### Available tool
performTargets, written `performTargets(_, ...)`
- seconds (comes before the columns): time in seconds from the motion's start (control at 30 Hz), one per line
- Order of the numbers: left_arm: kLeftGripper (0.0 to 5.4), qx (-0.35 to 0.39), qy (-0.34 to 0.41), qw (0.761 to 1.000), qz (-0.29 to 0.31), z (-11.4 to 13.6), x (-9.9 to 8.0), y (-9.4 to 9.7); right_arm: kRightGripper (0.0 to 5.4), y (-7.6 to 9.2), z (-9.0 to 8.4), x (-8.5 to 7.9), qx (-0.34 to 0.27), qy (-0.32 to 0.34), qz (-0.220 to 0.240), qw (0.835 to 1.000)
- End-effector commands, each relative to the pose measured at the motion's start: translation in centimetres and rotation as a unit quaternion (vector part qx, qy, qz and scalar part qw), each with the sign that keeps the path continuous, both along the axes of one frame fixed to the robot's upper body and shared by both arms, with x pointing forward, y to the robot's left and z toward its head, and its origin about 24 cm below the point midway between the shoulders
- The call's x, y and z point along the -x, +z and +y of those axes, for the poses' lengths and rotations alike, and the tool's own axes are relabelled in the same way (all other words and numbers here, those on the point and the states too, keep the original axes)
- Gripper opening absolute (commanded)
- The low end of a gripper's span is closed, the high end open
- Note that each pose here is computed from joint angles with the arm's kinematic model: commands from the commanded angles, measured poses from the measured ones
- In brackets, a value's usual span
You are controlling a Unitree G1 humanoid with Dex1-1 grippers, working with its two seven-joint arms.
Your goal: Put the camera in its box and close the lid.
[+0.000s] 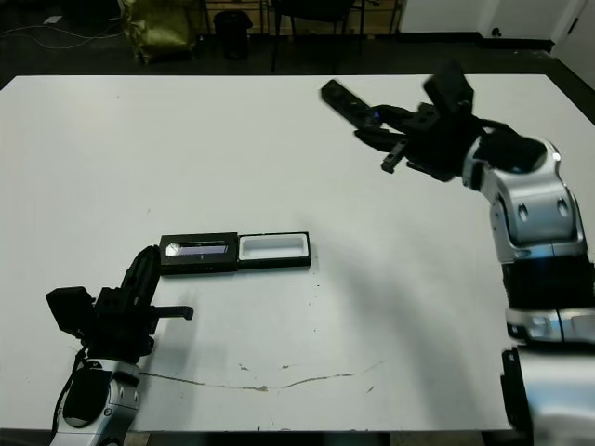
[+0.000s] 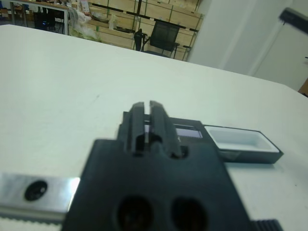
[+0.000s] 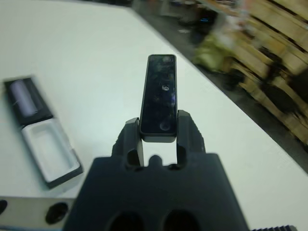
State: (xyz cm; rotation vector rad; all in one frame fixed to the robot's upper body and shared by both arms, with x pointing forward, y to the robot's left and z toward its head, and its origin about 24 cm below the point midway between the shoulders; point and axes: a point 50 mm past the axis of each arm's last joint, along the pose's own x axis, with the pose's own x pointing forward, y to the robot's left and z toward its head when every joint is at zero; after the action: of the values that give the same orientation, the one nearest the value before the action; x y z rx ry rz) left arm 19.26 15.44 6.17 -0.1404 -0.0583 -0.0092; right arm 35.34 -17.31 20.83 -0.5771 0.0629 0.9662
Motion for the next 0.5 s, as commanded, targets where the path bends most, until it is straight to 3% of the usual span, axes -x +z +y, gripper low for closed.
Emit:
performTargets(0.03, 0.0, -0.005, 0.002, 1.0, 0.017, 0.3, 0.2, -0.7, 0.36, -0.4, 0.8, -0.4, 0.052, 0.054, 0.025, 0.997)
performTargets(0.23, 0.0, -0.003, 0.005, 1.0, 0.02, 0.3, 0.3, -0.8, 0.36, -0.8, 2.2, -0.7, 0.13, 0.139, 0.057, 0.98)
performTargets(0.5, 0.0, -0.005, 0.005, 1.0, 0.017, 0.3, 0.3, -0.9, 0.35, -1.5, 3.4, -0.8, 0.178, 0.195, 0.102, 0.959)
